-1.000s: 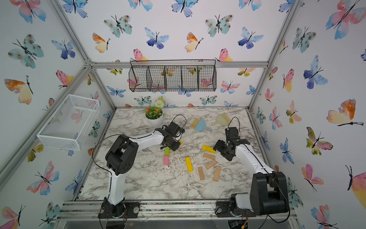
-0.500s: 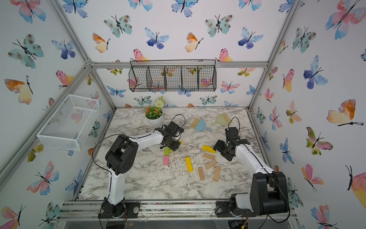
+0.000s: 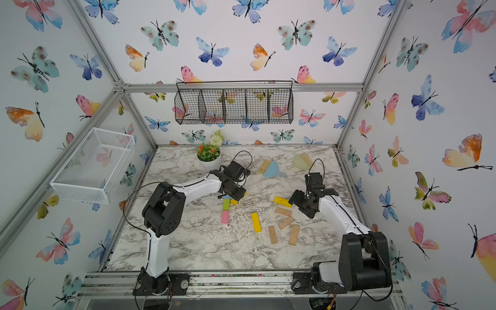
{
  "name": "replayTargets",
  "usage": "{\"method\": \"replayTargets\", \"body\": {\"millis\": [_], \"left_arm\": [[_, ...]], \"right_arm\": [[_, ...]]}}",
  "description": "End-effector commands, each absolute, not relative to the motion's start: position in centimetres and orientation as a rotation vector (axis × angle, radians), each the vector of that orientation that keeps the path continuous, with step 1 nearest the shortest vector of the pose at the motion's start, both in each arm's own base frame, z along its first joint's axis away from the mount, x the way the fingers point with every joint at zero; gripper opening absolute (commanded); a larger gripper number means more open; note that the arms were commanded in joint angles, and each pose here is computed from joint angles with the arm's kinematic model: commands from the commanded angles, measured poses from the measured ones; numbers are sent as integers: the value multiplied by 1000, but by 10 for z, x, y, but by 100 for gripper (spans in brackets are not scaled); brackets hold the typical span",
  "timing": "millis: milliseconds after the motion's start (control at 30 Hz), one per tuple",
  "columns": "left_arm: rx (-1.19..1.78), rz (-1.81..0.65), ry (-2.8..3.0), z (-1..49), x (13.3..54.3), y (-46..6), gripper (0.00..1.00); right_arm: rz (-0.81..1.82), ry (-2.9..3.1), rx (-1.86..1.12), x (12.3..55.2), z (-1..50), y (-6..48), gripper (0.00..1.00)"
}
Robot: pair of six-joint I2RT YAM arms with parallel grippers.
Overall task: Assemble the letter k with building blocks
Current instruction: Assemble the building block at the center of the board, then pick up the building block from the center of the board.
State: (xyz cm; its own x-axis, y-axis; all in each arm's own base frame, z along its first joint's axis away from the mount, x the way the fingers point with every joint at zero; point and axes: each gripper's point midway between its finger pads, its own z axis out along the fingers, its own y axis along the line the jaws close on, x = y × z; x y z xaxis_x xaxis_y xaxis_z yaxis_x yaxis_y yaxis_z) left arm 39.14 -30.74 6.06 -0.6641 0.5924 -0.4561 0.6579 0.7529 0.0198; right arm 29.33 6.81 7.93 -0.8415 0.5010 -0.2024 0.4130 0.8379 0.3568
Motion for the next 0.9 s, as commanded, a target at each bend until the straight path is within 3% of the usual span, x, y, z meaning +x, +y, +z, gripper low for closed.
{"method": "replayTargets", "body": {"millis": [0, 167, 267, 500, 633, 867], "left_arm": [[900, -322, 2379, 133, 397, -325, 54], [812, -330, 2316, 174, 404, -323, 58], [747, -326, 2296, 193, 405, -316, 77], [598, -386, 2242, 240, 395, -290, 85], [464, -414, 2171, 268, 393, -265, 99], [285, -587, 2047, 297, 385, -234, 98]], "right_arm": [[368, 2779, 668, 280, 68, 61, 78], [370, 2838, 650, 252, 58, 64, 73], [370, 2901, 597, 235, 48, 77, 71], [70, 3009, 442, 209, 39, 93, 71], [41, 3010, 455, 201, 36, 93, 71], [50, 2981, 512, 192, 38, 88, 70]]}}
